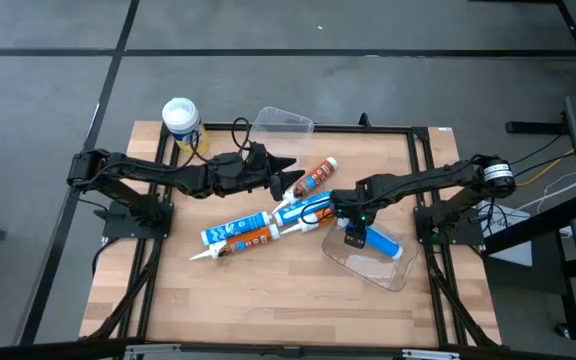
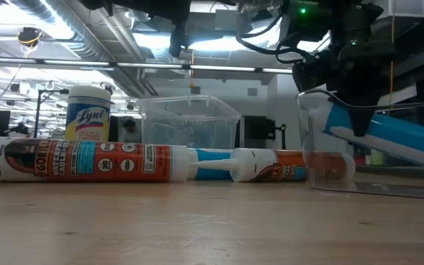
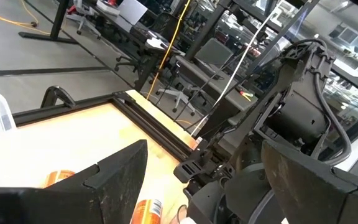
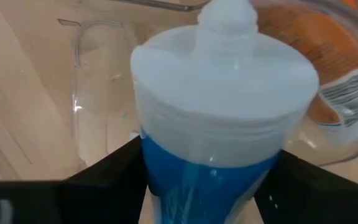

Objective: Pick & place silicon tubes, Sealant and Lysol wipes
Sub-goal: Put the top blue sealant into the transparent bin, then put the left blue sealant into the transparent bin

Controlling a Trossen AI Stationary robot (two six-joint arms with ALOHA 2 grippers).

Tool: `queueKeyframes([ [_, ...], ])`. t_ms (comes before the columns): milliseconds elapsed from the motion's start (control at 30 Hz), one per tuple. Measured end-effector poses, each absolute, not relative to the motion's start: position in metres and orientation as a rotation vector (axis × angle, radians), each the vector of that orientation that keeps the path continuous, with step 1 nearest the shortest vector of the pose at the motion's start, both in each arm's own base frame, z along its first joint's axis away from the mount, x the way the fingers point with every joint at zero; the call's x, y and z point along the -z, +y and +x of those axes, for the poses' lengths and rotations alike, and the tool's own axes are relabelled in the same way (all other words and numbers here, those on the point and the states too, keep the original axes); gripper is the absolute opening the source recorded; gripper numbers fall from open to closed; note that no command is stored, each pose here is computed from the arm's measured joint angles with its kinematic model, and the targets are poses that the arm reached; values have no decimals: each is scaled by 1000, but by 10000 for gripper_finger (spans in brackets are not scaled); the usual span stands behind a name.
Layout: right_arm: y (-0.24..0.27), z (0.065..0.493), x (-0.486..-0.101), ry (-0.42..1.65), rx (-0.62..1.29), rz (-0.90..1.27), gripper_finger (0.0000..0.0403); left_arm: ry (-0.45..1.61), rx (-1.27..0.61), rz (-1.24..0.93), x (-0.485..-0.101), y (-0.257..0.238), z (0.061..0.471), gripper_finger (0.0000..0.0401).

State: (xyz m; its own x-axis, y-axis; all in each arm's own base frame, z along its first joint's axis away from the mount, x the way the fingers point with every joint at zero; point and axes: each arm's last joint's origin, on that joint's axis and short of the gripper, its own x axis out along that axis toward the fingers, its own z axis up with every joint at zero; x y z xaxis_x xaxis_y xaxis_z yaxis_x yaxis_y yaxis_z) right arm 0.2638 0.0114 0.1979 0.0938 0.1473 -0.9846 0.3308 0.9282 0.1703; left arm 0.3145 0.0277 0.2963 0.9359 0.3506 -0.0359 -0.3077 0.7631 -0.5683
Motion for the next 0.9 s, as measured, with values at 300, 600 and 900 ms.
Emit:
queueKeyframes([
  [300, 12, 264, -198, 1485, 139, 399, 284, -74, -358, -604, -296, 28, 315, 307],
  [600, 11, 259, -208, 1454, 117, 383, 288, -73, -359, -604, -296, 28, 315, 307],
  [900, 11, 245, -239, 1304, 114, 426, 289, -51, -365, -601, -294, 28, 314, 307],
])
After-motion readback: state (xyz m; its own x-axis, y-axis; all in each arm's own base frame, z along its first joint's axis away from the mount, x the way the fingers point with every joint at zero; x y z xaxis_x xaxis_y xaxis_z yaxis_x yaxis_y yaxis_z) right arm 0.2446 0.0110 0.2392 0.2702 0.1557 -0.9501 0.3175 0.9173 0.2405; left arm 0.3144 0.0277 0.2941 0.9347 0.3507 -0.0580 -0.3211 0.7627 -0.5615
